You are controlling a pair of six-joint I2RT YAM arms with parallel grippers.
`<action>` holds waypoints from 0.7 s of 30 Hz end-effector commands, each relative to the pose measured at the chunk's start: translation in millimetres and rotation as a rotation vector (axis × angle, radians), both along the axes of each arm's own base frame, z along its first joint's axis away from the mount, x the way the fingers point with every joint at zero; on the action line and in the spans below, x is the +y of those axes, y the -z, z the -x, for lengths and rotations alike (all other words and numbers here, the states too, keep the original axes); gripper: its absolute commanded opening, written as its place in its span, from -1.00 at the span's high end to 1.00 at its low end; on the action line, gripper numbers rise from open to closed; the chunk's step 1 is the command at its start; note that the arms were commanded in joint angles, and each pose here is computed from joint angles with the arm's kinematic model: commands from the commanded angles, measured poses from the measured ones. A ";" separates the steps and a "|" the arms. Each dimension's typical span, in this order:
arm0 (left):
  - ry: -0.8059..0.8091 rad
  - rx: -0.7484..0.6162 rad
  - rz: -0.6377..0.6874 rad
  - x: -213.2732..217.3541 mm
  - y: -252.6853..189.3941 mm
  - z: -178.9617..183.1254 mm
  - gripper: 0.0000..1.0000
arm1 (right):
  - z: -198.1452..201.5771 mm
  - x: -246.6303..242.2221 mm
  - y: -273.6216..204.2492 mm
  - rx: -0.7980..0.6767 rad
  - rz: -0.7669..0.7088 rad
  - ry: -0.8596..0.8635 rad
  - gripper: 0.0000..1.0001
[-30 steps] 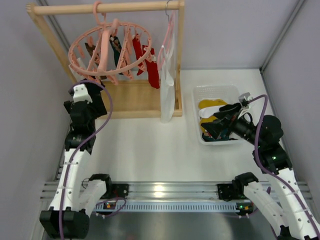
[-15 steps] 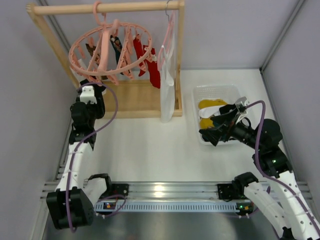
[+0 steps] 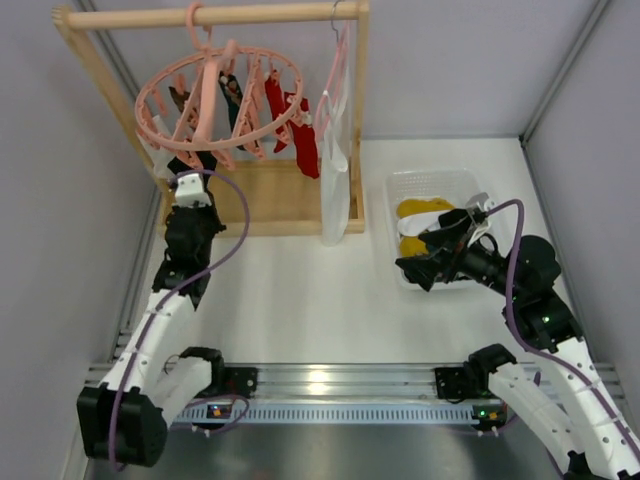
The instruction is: Remove the socks clipped to the hanger
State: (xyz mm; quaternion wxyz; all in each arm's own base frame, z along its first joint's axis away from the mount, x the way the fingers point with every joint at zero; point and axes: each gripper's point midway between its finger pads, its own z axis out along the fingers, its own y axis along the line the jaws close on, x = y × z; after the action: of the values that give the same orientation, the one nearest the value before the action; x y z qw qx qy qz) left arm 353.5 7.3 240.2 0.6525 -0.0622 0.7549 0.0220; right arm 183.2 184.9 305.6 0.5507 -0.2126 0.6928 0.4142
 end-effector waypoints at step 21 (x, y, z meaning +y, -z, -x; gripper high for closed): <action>-0.152 -0.071 0.057 -160.7 12.0 44.8 1.00 | -46.3 -0.5 -85.4 -0.051 -0.047 0.140 -0.99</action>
State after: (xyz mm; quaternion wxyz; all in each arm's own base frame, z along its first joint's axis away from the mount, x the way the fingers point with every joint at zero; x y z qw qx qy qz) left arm 306.3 -146.2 199.4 0.6489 -0.0835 0.7550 0.0444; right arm 222.3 185.1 352.5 0.5704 -0.1659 0.7025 0.3920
